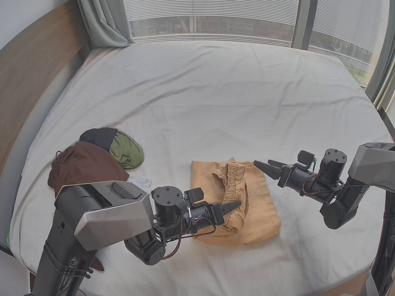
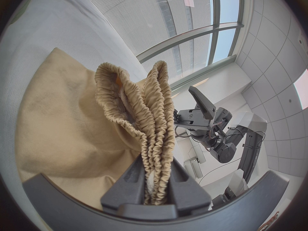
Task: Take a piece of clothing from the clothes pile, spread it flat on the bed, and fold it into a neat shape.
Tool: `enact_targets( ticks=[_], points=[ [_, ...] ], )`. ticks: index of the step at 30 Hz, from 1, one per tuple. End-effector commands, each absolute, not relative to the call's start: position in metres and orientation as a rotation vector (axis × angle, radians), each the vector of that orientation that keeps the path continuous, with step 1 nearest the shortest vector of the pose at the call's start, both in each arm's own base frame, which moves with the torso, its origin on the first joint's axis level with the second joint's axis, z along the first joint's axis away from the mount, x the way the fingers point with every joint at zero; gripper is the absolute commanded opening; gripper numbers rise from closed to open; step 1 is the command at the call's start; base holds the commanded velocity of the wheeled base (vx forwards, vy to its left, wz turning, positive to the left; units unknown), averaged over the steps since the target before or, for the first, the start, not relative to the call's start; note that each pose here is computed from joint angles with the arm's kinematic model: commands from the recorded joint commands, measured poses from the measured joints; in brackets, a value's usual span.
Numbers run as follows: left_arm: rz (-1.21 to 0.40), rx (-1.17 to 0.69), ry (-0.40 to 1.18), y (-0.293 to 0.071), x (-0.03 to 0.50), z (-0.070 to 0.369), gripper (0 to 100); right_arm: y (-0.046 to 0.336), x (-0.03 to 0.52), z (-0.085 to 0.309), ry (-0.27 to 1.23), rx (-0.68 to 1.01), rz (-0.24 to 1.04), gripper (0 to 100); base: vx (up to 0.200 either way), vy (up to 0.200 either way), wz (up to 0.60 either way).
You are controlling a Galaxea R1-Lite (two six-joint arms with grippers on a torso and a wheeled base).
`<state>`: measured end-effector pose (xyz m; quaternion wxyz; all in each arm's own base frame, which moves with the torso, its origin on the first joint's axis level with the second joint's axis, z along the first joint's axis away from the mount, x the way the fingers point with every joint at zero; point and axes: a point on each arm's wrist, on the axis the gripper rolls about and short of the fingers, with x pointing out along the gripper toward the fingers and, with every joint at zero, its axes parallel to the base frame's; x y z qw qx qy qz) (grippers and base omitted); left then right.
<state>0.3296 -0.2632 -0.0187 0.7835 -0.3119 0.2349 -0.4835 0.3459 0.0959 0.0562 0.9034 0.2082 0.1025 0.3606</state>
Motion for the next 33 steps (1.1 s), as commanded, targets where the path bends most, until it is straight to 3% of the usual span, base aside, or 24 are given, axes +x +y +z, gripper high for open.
enact_targets(
  ticks=[1, 16, 27, 33],
  points=[
    [-1.043, -0.672, 0.506, -0.264, 0.330, -0.020, 100, 0.096, 0.346, 0.056, 0.213, 0.430, 0.746, 100, 0.000, 0.000, 0.00],
    [-1.016, -0.655, 0.442, -0.261, 0.331, -0.011, 100, 0.107, 0.340, 0.047, 0.254, 0.427, 0.773, 100, 0.000, 0.000, 0.00],
    [-0.960, -0.650, 0.394, -0.230, 0.336, 0.013, 100, 0.115, 0.310, 0.022, 0.414, 0.431, 0.797, 100, 0.000, 0.000, 0.00],
    [-0.914, -0.645, 0.369, -0.209, 0.339, 0.024, 100, 0.116, 0.279, 0.007, 0.549, 0.401, 0.885, 100, 0.000, 0.000, 0.00]
  ],
)
